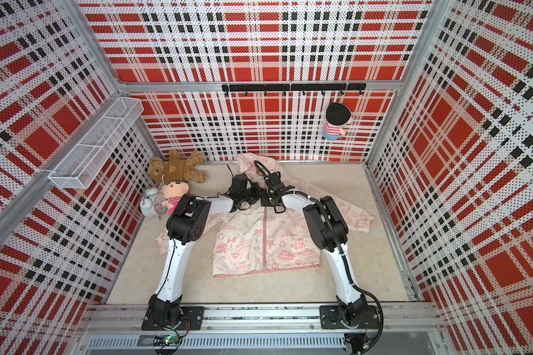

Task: Unzip the jacket
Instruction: Unzip the zipper on the jacket.

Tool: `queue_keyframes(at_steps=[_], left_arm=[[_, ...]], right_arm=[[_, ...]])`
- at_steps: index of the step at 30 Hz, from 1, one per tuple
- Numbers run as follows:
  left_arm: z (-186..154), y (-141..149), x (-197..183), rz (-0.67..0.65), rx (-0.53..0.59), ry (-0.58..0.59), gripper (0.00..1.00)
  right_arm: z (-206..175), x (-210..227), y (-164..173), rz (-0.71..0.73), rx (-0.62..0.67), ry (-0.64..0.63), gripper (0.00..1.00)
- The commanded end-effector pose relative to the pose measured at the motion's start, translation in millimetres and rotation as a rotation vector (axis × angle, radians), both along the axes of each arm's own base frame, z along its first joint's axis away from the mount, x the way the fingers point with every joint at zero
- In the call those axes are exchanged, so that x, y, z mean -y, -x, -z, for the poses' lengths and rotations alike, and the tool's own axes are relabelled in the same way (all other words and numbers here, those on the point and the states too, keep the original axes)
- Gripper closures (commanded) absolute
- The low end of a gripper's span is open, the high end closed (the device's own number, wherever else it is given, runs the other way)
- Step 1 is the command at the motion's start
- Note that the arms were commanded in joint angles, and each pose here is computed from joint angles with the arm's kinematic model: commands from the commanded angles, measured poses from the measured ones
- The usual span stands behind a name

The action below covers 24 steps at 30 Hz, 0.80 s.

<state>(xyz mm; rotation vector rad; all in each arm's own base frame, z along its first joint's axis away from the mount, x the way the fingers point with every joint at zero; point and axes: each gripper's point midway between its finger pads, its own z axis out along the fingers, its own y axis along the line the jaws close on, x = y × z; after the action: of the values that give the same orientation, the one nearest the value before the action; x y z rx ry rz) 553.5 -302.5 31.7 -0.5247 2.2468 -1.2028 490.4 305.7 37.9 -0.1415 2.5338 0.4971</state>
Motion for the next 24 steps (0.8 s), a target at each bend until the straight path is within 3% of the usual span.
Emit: queue_keyframes(at_steps=[1,16,24], left_arm=[[35,7,-3,-0.022,-0.054,0.0,1.0],[48,-3,-25,-0.097,-0.068,0.0,1.0],[45,-6,-36,-0.102,-0.05,-0.013,1.0]], right_arm=[[14,7,13,0.001,-0.039,0.052,1.0],[12,4,48,-0.036,-0.082,0.048,1.0],[0,6,46,-0.036,-0.057,0.056,1.0]])
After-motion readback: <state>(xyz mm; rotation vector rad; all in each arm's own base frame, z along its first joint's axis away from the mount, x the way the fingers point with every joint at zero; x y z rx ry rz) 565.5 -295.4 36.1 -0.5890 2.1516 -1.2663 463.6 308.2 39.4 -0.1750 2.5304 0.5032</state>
